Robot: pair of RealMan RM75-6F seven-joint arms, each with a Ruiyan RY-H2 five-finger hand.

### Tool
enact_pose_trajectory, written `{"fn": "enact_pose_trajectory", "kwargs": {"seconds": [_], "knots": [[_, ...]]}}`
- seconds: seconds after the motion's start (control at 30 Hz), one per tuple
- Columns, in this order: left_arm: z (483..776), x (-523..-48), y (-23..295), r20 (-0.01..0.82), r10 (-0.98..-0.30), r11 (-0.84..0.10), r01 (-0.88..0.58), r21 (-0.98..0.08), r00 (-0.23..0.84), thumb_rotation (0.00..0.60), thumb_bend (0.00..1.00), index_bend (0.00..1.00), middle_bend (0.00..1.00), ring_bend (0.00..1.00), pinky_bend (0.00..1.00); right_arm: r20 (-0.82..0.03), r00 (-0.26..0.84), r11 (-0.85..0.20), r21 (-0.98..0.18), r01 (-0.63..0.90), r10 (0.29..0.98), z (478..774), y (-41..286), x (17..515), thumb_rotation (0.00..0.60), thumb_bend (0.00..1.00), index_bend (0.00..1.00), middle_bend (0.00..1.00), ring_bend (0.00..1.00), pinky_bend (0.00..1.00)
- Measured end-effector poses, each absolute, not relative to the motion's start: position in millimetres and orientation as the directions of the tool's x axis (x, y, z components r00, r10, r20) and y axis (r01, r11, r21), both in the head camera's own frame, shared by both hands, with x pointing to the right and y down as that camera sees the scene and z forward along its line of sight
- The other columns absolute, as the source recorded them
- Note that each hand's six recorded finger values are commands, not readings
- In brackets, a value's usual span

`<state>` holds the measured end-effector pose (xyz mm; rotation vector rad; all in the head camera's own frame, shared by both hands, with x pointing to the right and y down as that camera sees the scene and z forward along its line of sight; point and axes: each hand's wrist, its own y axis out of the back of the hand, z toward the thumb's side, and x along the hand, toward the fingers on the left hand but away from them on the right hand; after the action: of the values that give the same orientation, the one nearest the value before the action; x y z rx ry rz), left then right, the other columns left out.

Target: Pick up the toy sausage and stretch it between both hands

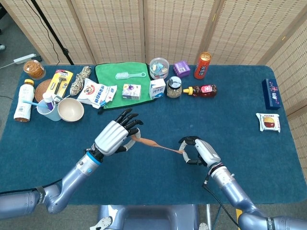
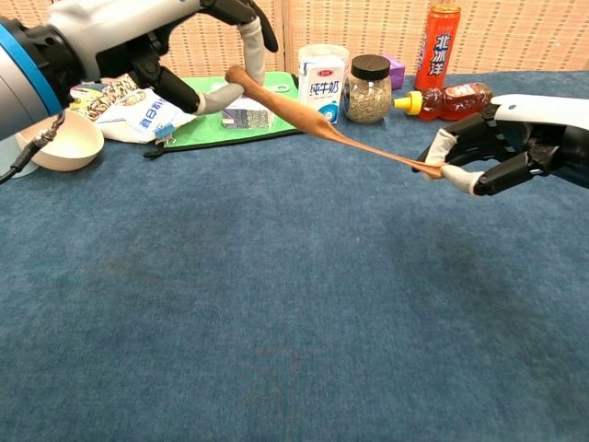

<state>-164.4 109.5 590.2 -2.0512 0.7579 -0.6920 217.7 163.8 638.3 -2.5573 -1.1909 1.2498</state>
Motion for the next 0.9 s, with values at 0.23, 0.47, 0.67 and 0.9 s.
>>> {"fn": "enact_pose_trajectory", "kwargs": {"seconds": [0.23, 0.47, 0.67, 0.9], "knots": [[585.2, -183.4, 102.1, 0.197, -0.741, -0.453, -0.261, -0.852, 0.643, 0.6, 0.44, 0.89, 0.29, 0.13, 0.05, -0.657, 0.351, -0.692, -0.372, 0.618, 0.667, 638.5, 165.5, 229.6, 0.6, 0.58, 0.77, 0.29, 0.19, 0.09], [580.3, -225.8, 91.4, 0.207, -0.786, -0.415, -0.247, -0.876, 0.583, 0.6, 0.43, 0.88, 0.29, 0.12, 0.05, -0.672, 0.315, -0.68, -0.387, 0.623, 0.67, 641.3, 169.9, 247.2, 0.6, 0.58, 0.77, 0.29, 0.19, 0.09], [575.9, -256.7, 85.6, 0.209, -0.819, -0.389, -0.248, -0.887, 0.534, 0.6, 0.43, 0.88, 0.29, 0.12, 0.05, -0.676, 0.3, -0.674, -0.394, 0.625, 0.673, 642.8, 173.0, 256.1, 0.6, 0.58, 0.77, 0.29, 0.19, 0.09], [571.1, -283.2, 80.1, 0.209, -0.85, -0.354, -0.23, -0.906, 0.483, 0.6, 0.43, 0.88, 0.29, 0.12, 0.05, -0.676, 0.285, -0.665, -0.403, 0.629, 0.679, 642.6, 175.9, 264.5, 0.6, 0.57, 0.77, 0.29, 0.19, 0.09]]}}
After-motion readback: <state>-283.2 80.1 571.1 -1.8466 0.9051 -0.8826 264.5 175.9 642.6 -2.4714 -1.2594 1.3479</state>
